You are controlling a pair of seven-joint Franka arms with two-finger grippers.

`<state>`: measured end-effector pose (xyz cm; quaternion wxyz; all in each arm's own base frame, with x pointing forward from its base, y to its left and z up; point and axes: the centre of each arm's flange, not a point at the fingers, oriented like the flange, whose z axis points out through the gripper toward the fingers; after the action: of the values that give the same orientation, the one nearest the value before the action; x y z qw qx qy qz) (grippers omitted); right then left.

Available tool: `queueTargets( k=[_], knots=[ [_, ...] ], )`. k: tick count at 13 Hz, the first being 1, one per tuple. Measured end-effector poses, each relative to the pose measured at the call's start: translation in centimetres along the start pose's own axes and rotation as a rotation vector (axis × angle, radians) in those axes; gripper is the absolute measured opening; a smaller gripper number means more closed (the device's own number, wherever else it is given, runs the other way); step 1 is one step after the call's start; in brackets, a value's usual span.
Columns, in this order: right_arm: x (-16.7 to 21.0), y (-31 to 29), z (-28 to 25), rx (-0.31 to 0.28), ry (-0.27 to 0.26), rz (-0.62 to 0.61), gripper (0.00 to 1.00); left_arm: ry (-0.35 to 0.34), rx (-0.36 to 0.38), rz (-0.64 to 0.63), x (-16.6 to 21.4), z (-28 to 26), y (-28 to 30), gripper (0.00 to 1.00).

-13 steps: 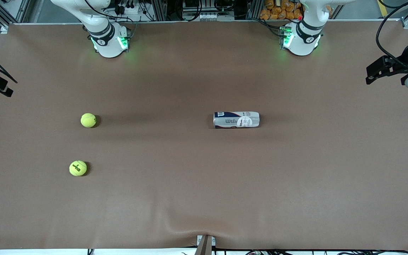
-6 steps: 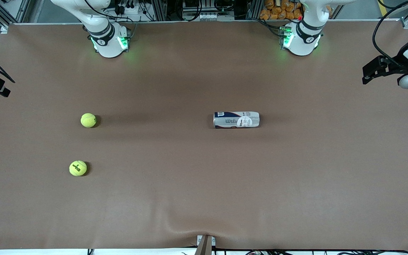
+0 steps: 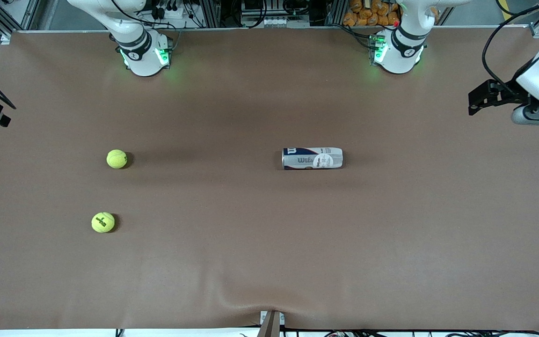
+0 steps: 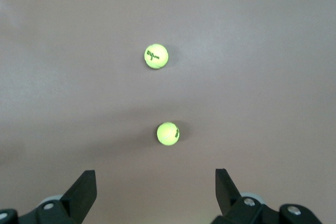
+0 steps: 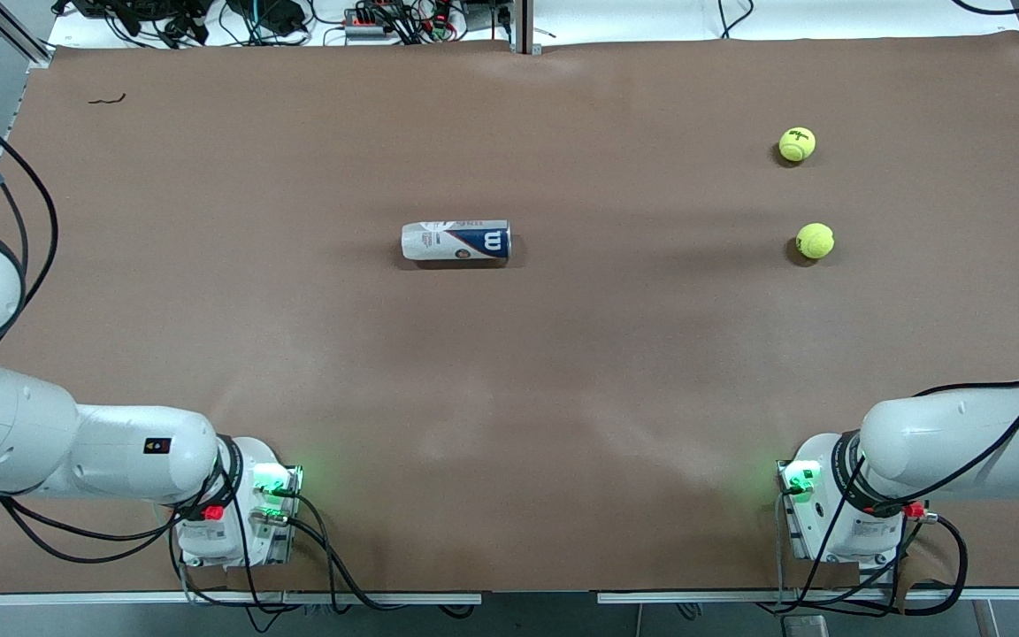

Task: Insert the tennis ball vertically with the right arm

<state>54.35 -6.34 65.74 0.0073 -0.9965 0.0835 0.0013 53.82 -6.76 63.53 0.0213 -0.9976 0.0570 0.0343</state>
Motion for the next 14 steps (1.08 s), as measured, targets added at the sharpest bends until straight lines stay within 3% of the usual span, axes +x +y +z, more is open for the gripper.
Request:
queueTargets(
  k=[4,14],
  knots=[
    [0.7,-0.1,2.8,-0.005,-0.081,-0.001,1.00,-0.007,0.002,0.042,0.2,0.4,2.4,1.00],
    [-1.8,-2.1,10.8,-0.038,-0.460,-0.012,1.00,-0.027,0.008,0.139,1.1,2.1,7.9,1.00]
  ],
)
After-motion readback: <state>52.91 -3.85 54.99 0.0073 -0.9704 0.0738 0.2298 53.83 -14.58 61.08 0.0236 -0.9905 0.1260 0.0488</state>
